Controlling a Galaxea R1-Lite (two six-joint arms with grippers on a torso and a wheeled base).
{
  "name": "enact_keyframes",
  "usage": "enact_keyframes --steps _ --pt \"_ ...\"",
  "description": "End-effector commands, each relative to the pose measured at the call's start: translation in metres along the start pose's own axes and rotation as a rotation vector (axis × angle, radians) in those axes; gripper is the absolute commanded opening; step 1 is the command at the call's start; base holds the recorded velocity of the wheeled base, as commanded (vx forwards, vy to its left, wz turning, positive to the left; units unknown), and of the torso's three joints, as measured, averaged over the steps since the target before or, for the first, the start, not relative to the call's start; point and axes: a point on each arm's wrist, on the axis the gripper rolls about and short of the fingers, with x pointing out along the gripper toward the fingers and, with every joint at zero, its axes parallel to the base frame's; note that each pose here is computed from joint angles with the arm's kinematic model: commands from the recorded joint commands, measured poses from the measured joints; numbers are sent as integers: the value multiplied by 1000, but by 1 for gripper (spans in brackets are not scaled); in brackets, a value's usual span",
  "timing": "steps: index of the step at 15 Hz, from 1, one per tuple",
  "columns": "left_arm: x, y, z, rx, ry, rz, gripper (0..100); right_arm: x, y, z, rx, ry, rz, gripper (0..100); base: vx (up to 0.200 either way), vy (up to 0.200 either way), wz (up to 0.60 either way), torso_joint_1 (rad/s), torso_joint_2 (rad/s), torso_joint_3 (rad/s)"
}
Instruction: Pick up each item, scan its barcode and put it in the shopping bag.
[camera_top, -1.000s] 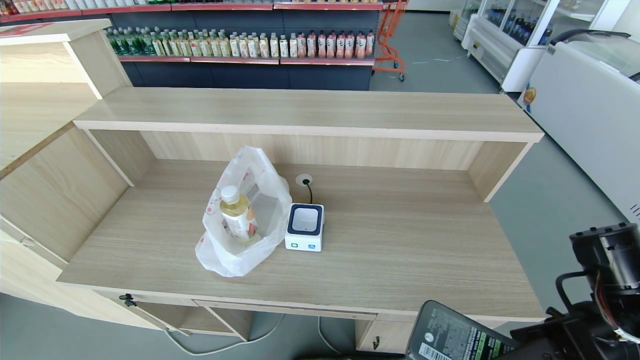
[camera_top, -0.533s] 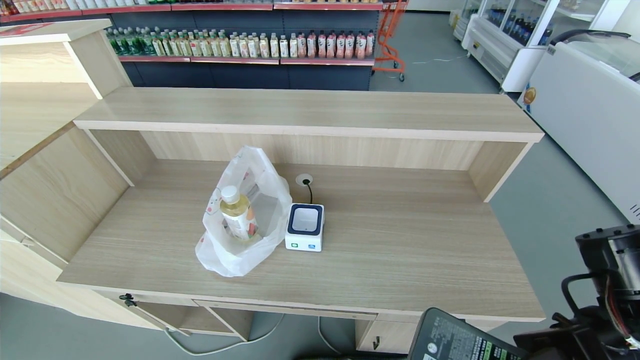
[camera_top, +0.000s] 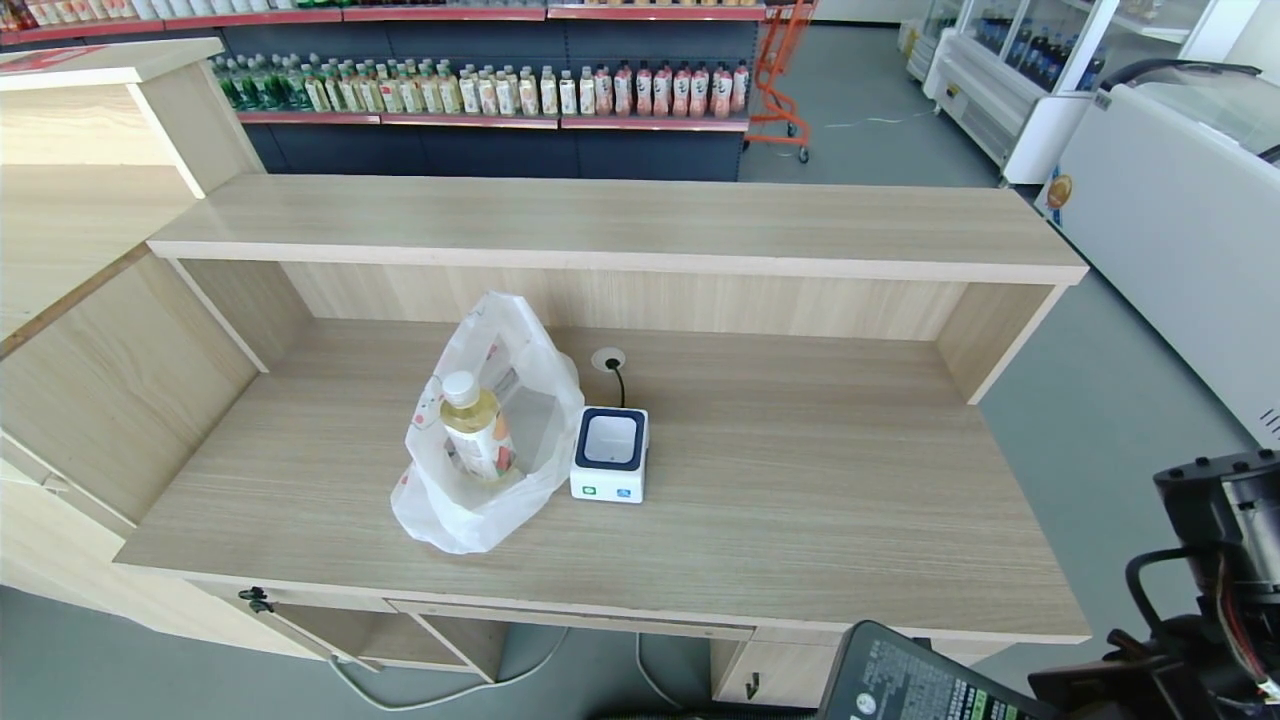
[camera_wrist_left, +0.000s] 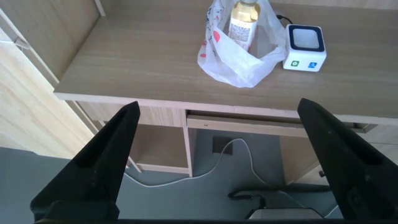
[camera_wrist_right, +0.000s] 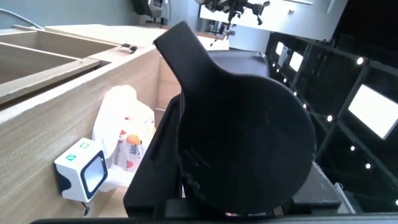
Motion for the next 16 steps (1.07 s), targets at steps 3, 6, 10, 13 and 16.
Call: enact_keyframes --steps 3,6,10,13,16 --pt "0 0 0 0 -1 0 100 0 0 0 -79 -1 1 0 0 0 0 0 0 0" --pt "0 0 0 0 -1 0 100 0 0 0 -79 -1 1 0 0 0 0 0 0 0" --pt "0 0 0 0 -1 0 100 0 1 0 -76 -2 1 0 0 0 0 0 0 0" --pt "0 0 0 0 -1 0 100 -7 -7 -19 -40 64 9 0 0 0 0 0 0 0" --pt "0 0 0 0 -1 0 100 -47 -4 -33 366 349 145 0 0 0 0 0 0 0"
